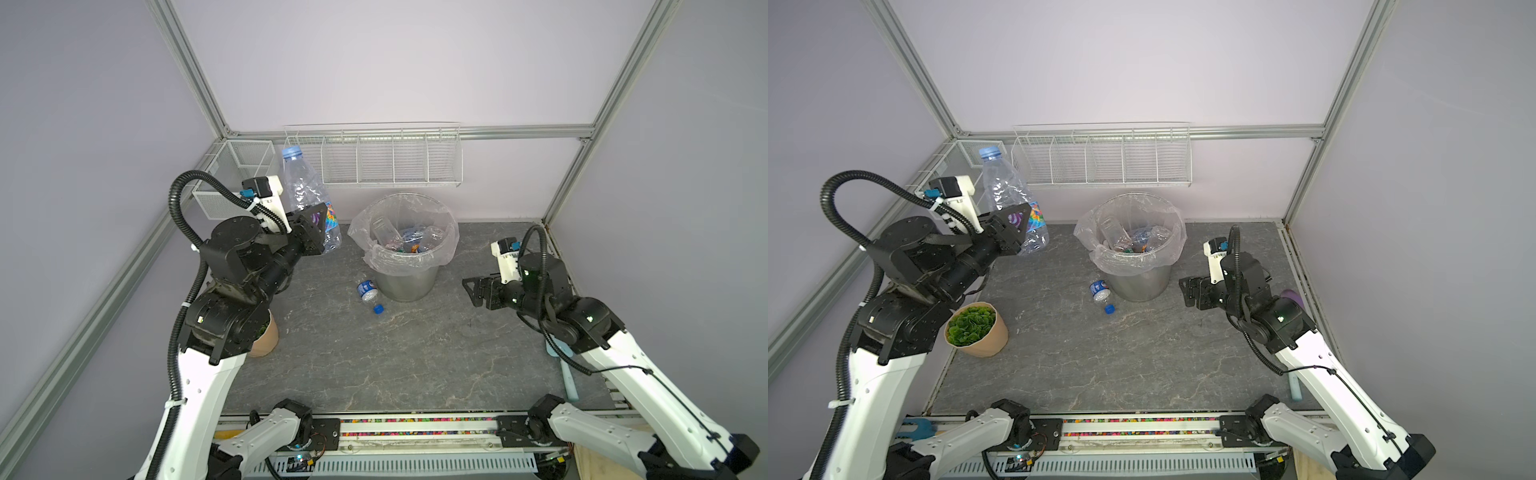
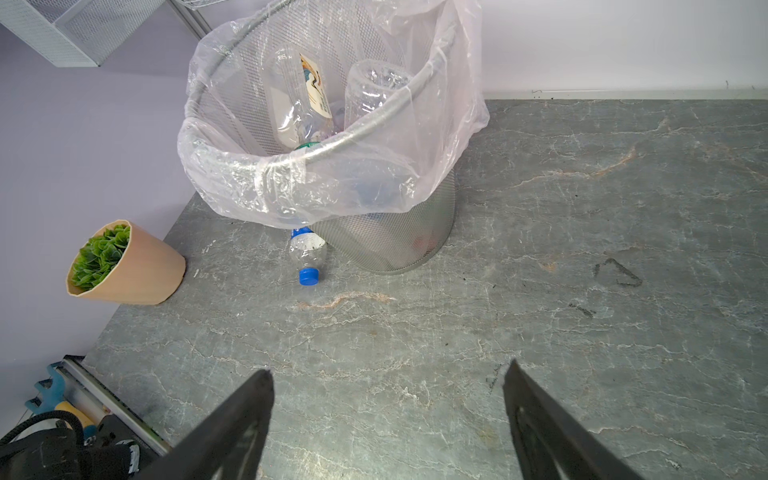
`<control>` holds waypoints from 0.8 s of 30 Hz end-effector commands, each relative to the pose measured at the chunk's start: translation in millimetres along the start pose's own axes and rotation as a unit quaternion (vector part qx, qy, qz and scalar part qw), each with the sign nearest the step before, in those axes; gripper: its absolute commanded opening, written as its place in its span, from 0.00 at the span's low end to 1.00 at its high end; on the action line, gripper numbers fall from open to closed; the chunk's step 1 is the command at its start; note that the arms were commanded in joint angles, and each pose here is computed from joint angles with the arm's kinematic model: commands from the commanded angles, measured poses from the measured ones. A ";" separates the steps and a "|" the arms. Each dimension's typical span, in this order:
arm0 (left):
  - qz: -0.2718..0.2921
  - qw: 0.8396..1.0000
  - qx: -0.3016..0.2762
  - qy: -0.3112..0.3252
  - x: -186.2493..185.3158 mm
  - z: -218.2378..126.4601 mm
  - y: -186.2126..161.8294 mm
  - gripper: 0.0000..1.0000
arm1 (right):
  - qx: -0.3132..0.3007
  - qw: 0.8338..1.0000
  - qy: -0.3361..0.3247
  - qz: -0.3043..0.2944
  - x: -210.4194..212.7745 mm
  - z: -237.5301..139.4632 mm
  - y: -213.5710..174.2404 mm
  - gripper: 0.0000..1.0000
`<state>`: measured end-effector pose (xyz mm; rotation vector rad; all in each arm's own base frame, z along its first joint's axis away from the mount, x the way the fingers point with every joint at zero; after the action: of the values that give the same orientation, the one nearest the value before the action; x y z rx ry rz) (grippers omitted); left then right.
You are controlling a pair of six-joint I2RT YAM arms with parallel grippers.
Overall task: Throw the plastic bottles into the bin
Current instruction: 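Lift the colourful-labelled bottle with the left gripper up over the bin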
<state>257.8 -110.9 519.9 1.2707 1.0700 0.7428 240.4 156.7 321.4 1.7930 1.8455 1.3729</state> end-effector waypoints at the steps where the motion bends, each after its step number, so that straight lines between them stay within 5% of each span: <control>1: 0.014 0.999 -0.030 -0.017 -7.5 -4.3 22.5 0.26 | -0.002 1.000 -0.011 0.002 -5.6 -4.9 -1.3 0.89; 15: 0.028 0.998 -0.035 -0.039 -25.2 30.3 43.2 0.26 | -0.008 1.000 -0.008 0.000 -5.0 -14.3 2.6 0.89; 24: 0.049 0.996 0.044 -0.064 -58.9 128.2 -5.9 0.27 | -0.009 1.000 -0.003 0.005 -4.1 -18.4 2.2 0.89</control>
<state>330.2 -191.3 544.4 1.3554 0.9435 0.6954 233.4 148.1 324.9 1.7980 1.8288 1.3698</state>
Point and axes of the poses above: each gripper's point midway between its finger pads, its own z axis out along the fingers, its own x axis along the line the jaws close on, y = z × x, the point moved 3 cm from there along -z, back along the fingers, and after that the axes turned 11 degrees about z, right-handed, at the moved point
